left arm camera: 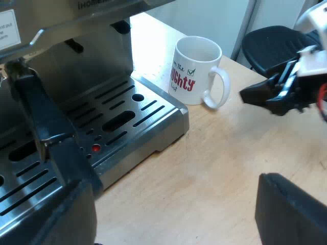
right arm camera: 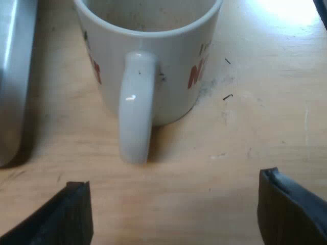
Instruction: Remove mug from coffee machine
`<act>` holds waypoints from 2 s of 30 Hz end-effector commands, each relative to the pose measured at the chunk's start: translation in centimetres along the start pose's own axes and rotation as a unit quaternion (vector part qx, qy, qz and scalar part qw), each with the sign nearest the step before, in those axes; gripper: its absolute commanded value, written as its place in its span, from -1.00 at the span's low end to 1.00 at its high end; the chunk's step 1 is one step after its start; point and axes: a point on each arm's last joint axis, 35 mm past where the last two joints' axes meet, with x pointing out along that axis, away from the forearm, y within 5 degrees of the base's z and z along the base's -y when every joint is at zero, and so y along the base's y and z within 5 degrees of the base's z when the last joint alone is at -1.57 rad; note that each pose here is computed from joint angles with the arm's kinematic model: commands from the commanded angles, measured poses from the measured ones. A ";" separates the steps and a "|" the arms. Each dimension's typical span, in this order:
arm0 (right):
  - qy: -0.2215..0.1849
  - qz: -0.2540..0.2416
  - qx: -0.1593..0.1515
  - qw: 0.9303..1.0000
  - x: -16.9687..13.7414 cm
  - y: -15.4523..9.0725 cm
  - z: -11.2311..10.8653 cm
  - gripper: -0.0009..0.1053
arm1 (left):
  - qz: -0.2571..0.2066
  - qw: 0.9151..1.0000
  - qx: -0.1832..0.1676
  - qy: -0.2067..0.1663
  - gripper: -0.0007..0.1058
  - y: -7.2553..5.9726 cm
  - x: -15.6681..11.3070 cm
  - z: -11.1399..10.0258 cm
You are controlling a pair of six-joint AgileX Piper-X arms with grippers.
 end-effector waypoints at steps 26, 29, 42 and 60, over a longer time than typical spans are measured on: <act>-0.044 0.074 0.008 0.996 -10.9 -5.2 10.4 0.31 | 0.102 0.986 -0.038 -0.126 0.26 -1.1 -4.1 6.5; -0.038 0.083 0.006 0.996 -10.5 -5.0 10.8 0.31 | 0.128 0.982 -0.049 -0.130 0.26 -0.4 -4.7 6.6; -0.042 0.110 0.019 0.993 -8.9 -5.0 11.5 0.31 | 0.216 0.964 -0.108 -0.113 0.26 0.7 -8.0 6.3; -0.046 0.022 0.049 0.998 -13.0 -10.9 8.3 0.31 | 0.233 0.965 -0.053 -0.108 0.26 -1.9 -10.5 4.3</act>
